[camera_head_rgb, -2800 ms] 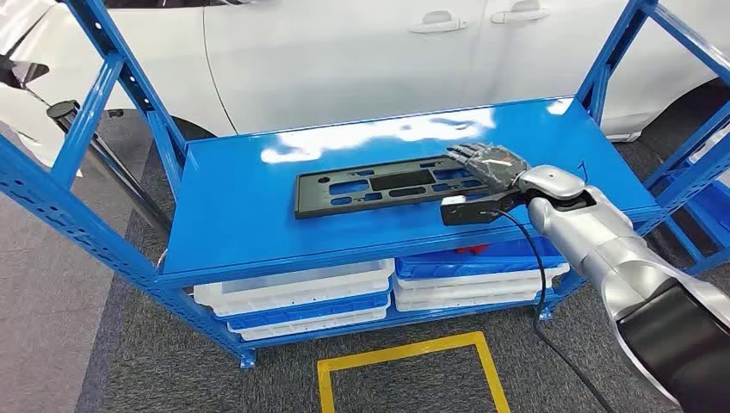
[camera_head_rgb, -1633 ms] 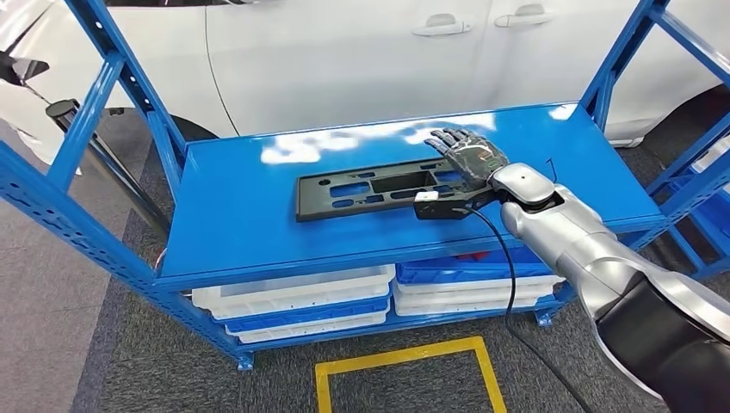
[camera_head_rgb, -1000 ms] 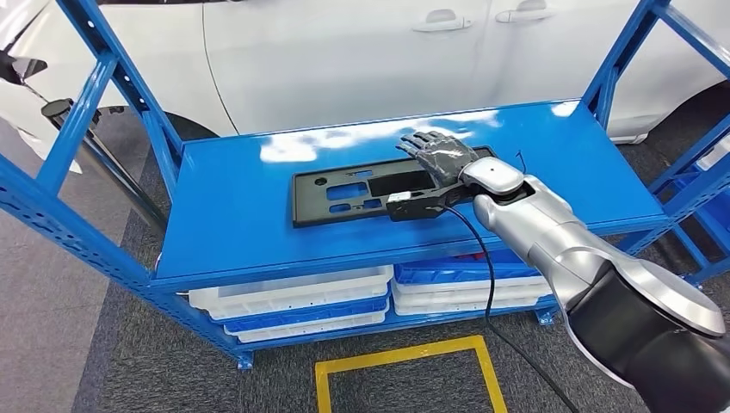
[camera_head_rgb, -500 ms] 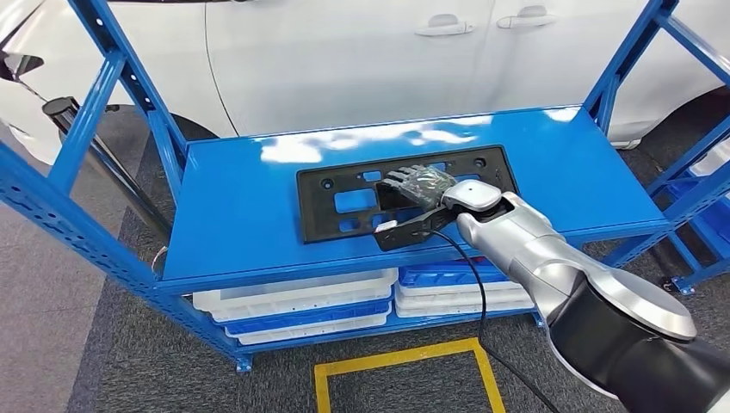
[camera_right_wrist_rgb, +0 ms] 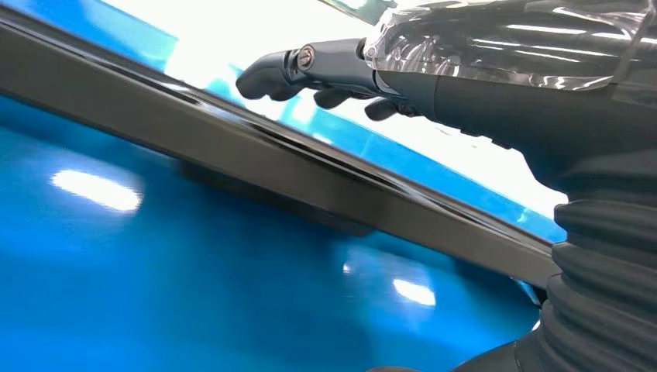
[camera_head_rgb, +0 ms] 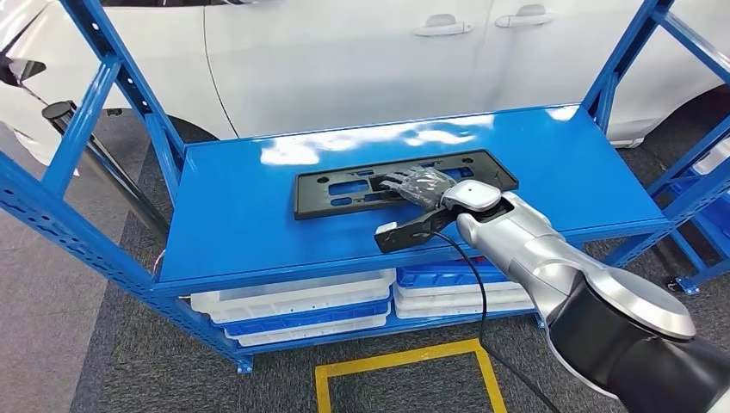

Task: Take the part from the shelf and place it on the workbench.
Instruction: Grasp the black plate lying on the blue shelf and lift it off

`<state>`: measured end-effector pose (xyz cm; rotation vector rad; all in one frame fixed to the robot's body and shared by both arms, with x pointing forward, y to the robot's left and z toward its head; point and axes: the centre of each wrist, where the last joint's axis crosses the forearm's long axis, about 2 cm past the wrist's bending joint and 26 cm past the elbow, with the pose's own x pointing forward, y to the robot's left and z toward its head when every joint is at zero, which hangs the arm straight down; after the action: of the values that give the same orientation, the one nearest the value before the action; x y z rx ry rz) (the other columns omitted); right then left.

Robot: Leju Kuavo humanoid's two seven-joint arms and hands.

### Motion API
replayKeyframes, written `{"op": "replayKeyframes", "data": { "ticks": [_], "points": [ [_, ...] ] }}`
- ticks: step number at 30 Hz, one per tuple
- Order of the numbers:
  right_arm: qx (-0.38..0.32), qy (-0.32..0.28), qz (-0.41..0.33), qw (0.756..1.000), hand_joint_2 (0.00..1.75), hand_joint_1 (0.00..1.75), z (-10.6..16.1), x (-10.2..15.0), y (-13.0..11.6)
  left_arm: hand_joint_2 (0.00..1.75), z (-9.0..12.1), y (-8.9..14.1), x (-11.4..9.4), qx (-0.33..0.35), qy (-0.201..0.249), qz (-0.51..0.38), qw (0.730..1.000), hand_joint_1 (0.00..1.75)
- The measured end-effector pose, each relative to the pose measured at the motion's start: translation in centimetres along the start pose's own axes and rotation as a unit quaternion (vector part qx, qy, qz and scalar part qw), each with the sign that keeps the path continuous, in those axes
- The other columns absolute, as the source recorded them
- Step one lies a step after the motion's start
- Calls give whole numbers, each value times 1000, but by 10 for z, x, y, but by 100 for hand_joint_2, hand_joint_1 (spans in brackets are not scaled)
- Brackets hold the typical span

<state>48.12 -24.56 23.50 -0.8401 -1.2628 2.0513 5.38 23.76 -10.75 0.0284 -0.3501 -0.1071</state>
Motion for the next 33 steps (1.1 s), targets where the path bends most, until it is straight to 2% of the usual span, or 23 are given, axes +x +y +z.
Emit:
{"op": "replayKeyframes", "data": {
  "ticks": [7,11,21,22,25,26,33],
  "points": [
    [-3,1,1,1000,175,0,0,-1,-4,0,0,0,0,0,-1,0,1000,0],
    [-20,24,24,999,175,0,-1,1,-4,0,-1,1,3,0,-5,-2,1000,0],
    [-7,43,25,999,175,3,-3,11,16,0,-1,0,5,0,-7,-2,1000,0],
    [-4,44,23,999,175,32,-3,11,19,0,-1,0,4,0,-6,-2,1000,0],
    [0,47,18,999,175,159,-3,13,23,0,0,0,1,1,-3,-1,1000,0],
    [0,47,18,999,175,174,-3,13,22,0,0,0,2,2,-3,-1,1000,0],
    [0,42,14,999,175,175,-4,15,21,0,0,0,0,2,-6,0,1000,0]
  ]
}}
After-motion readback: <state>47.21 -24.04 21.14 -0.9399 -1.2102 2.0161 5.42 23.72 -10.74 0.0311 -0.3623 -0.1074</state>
